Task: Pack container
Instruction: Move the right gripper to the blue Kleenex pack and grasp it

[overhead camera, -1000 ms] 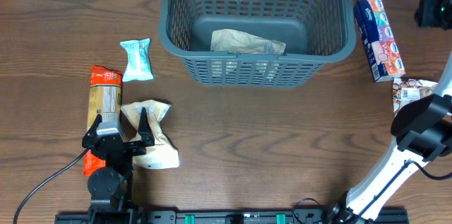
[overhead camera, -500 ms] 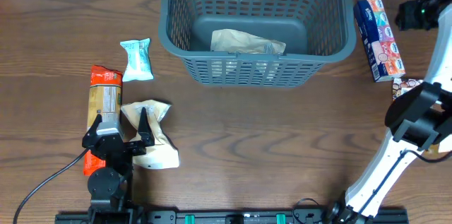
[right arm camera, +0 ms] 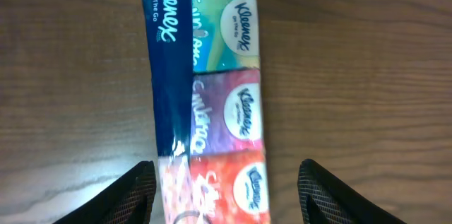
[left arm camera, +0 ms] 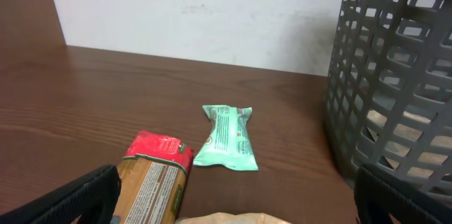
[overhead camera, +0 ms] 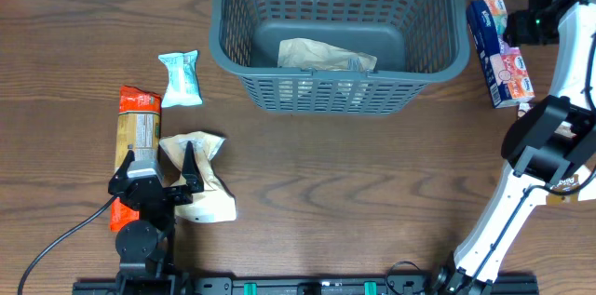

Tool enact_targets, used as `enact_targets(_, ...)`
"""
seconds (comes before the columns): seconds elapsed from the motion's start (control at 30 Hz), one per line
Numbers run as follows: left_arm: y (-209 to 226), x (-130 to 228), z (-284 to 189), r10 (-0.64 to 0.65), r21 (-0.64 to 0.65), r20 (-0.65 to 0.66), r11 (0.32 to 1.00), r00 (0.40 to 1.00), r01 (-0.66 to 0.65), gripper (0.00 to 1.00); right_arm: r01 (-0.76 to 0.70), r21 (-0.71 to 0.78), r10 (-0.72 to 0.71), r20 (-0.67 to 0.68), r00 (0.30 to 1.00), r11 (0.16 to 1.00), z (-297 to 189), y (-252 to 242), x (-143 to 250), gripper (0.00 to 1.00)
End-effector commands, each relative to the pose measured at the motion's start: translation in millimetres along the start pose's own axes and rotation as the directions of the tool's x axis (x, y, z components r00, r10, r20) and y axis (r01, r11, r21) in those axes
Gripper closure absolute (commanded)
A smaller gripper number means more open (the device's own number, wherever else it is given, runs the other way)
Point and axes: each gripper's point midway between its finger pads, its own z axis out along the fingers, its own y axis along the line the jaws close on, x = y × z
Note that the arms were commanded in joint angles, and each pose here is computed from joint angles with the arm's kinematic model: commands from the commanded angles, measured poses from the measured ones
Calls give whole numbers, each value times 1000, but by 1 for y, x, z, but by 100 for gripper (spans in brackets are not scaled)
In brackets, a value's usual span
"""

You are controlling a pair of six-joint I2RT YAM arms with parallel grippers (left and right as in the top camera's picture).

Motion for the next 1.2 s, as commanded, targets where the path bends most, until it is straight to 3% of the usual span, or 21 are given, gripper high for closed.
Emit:
enact_targets(0.0, 2, 11, 1, -10, -9, -27, 1000, 1000, 10, 1, 24, -12, -24, 4, 1000, 1000, 11, 8, -5, 40)
enact_targets(0.1, 2, 11, 1, -34, -10, -27, 999, 999, 34, 1, 20, -18, -21, -5, 1000, 1000, 17, 8, -3, 30)
enact_targets(0.17, 2, 11, 1, -36, -10, -28, 999, 999, 35, 1, 14, -37, -14, 5, 1000, 999, 18, 12, -4, 1)
enact_targets(0.5, 2, 11, 1, -36, -10, -28, 999, 999, 35, 1, 3, -60, -1, 48, 999, 998, 19, 14, -14, 1)
enact_targets(0.93, 2, 10, 1, -37, -10, -23, 999, 999, 36, 1, -42, -101, 30, -115, 993, 994, 80, 25, 27, 1)
enact_targets(1.17, 1, 6, 1, -62, -4, -4, 998, 998, 62, 1, -45, -112, 30, -132, 991, 993, 89, 28, 32, 1)
